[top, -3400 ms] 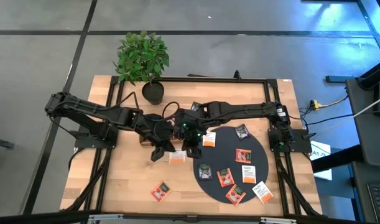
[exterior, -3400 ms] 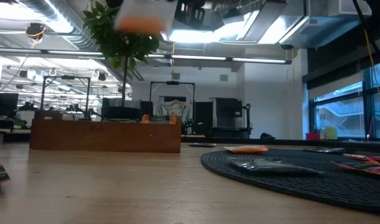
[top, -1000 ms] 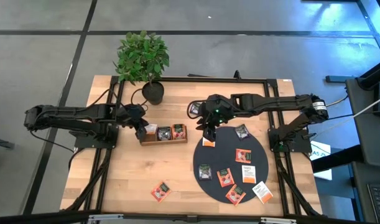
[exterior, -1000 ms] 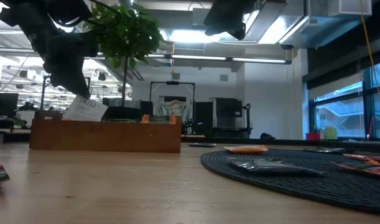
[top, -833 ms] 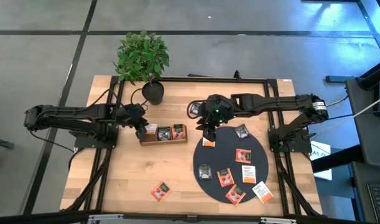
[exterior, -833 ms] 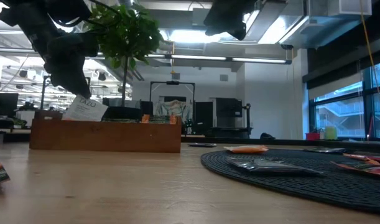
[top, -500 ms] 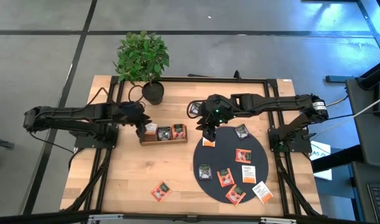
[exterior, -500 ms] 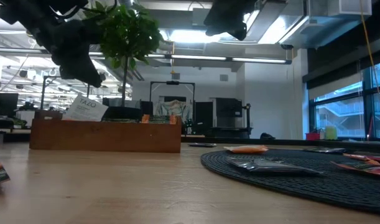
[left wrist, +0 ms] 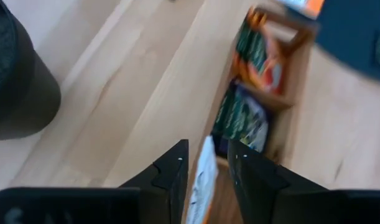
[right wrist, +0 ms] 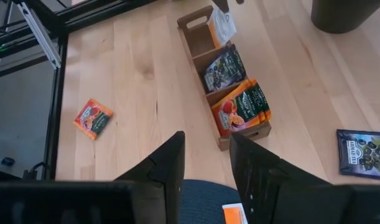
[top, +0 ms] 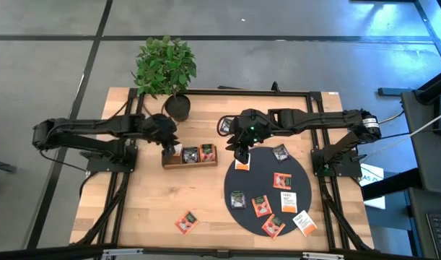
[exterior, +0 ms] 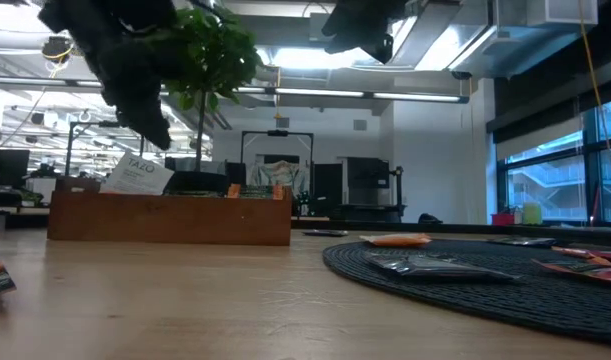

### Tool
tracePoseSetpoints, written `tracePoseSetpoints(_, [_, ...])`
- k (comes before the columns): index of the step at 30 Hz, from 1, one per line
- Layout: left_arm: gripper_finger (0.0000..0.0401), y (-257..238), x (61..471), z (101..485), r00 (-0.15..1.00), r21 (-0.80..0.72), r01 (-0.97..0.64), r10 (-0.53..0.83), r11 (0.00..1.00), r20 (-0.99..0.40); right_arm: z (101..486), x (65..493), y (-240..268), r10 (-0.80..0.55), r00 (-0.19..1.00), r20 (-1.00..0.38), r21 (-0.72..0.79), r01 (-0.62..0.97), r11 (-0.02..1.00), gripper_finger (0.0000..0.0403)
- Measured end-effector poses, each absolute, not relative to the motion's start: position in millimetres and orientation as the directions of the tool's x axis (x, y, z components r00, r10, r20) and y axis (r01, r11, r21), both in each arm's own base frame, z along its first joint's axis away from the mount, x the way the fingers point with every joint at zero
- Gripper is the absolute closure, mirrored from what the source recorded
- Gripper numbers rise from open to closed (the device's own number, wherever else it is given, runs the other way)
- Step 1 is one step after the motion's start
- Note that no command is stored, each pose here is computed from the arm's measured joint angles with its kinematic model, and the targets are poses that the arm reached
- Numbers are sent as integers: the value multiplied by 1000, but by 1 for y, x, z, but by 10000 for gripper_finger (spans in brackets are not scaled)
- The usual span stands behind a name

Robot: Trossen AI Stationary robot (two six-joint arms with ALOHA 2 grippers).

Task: Pick & Place Tea
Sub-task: Put the white tea bag into the left section of the wooden organizer

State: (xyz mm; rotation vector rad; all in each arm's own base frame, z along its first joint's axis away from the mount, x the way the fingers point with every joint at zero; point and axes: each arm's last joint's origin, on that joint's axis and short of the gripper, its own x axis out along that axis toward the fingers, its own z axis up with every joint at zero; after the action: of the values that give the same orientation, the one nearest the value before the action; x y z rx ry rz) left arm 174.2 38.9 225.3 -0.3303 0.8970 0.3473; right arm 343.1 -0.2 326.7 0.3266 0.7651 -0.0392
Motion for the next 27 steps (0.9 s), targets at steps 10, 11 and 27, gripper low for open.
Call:
tracePoseSetpoints(10, [290,53,202,209,383,-13,-346,129,938,-915,327,343,0,83,723,-686,277,154,949,274])
tracePoseSetpoints(11, [291,54,204,207,370,-7,-338,126,941,-920,327,343,0,83,723,-686,276,154,949,274])
tracePoseSetpoints(27, [293,52,194,206,158,14,-346,73,938,-985,327,343,0,72,722,-688,269,162,949,274])
